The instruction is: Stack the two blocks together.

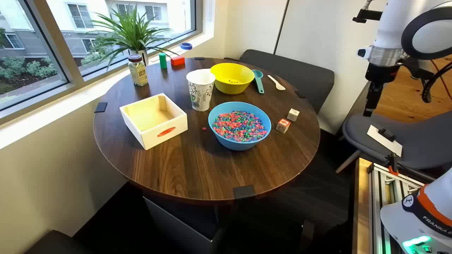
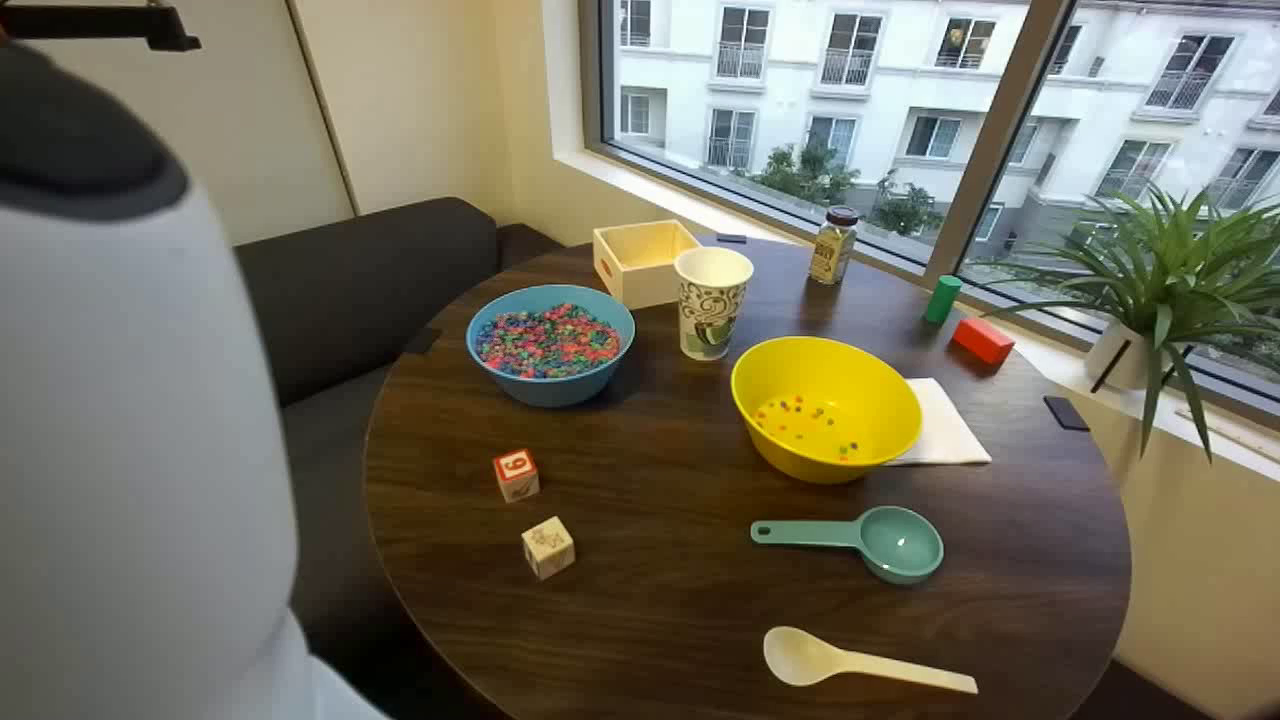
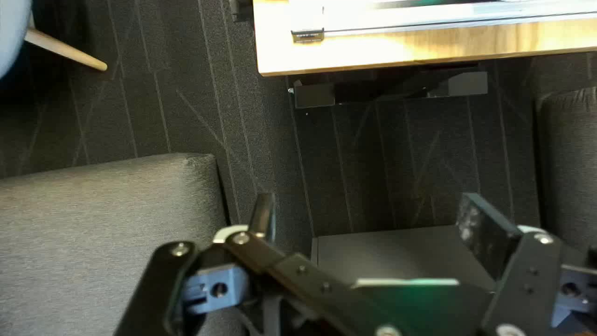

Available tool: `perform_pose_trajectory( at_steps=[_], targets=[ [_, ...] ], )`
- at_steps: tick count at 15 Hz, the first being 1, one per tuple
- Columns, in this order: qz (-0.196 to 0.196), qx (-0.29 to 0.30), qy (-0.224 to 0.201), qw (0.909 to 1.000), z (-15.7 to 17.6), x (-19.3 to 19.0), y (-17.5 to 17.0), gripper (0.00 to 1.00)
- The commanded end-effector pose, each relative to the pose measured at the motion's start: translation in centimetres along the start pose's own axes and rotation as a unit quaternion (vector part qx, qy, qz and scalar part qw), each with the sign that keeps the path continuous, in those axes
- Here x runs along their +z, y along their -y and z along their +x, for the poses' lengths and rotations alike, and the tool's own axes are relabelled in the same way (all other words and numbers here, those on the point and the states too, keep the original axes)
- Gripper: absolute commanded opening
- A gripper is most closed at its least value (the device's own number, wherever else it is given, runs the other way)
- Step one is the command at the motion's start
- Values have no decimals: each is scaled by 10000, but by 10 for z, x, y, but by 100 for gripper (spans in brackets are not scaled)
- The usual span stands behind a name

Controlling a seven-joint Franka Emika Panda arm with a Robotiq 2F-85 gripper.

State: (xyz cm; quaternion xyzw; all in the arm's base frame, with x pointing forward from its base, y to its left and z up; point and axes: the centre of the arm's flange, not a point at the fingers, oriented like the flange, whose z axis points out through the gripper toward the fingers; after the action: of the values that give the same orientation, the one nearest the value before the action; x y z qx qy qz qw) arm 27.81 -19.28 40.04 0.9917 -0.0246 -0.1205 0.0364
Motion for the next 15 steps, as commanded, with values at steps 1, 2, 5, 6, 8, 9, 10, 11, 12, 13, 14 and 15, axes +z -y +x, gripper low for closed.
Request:
perform_pose_trajectory(
  at_steps=[1,2,5,6,8,9,10,11,12,13,14,15],
  targets=[
    [0,0,0,10000,0,0,0,100],
    [0,0,0,10000,0,0,0,100],
    [0,0,0,10000,0,0,0,100],
    [0,0,0,10000,0,0,0,100],
    [0,0,0,10000,0,0,0,100],
    [0,0,0,10000,0,0,0,100],
    [0,0,0,10000,0,0,0,100],
    [52,12,-8,10000,1,-1,2,100],
    [263,186,-109,9994,7,-9,14,100],
    [325,242,-205,9990,8,-13,20,100],
    [400,255,-323,9984,11,-20,30,100],
    [454,294,-423,9976,14,-26,38,100]
  ],
)
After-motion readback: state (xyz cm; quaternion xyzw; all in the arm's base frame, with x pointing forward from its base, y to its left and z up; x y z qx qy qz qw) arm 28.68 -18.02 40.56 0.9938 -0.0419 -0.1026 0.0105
